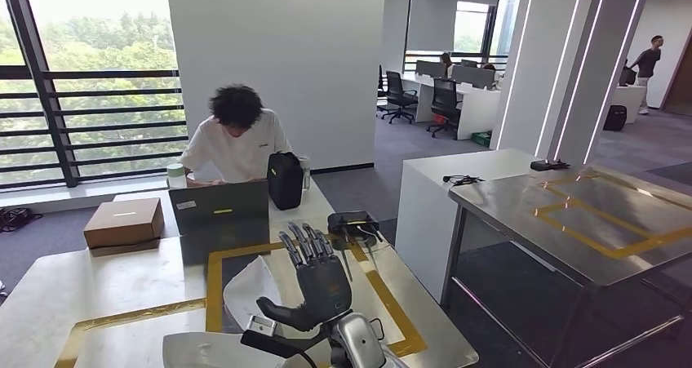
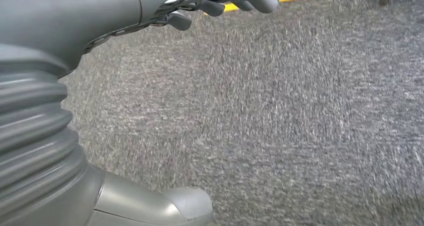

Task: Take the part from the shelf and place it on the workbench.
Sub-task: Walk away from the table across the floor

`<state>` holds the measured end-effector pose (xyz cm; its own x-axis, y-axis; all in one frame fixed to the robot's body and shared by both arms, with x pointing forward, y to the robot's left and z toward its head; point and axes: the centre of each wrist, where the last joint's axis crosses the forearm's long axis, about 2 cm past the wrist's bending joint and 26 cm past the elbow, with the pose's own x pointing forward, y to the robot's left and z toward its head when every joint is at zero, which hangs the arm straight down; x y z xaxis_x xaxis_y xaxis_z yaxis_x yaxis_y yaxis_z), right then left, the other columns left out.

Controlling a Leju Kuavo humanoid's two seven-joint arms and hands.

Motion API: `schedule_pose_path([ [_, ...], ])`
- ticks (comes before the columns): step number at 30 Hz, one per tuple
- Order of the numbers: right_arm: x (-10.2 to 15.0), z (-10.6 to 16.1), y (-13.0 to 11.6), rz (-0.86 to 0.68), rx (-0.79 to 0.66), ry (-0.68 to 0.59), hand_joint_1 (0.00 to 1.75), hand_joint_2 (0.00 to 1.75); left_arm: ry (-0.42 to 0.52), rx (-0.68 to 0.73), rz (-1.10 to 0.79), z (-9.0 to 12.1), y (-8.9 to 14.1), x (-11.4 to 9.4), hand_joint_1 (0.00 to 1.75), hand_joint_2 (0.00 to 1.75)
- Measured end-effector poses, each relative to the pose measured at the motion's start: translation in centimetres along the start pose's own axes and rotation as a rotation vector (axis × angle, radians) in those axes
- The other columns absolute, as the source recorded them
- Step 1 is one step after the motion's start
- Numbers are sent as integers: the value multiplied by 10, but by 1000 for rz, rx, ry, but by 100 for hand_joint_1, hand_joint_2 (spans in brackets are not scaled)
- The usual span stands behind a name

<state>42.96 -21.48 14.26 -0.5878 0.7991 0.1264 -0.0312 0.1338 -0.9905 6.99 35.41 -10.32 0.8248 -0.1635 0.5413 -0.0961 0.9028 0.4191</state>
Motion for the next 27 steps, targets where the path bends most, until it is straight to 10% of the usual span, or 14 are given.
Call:
schedule_pose_path([
  [27, -32, -5, -56, 220, -188, 8, 0, 0, -36, -8, 25, -13, 0, 30, 0, 175],
])
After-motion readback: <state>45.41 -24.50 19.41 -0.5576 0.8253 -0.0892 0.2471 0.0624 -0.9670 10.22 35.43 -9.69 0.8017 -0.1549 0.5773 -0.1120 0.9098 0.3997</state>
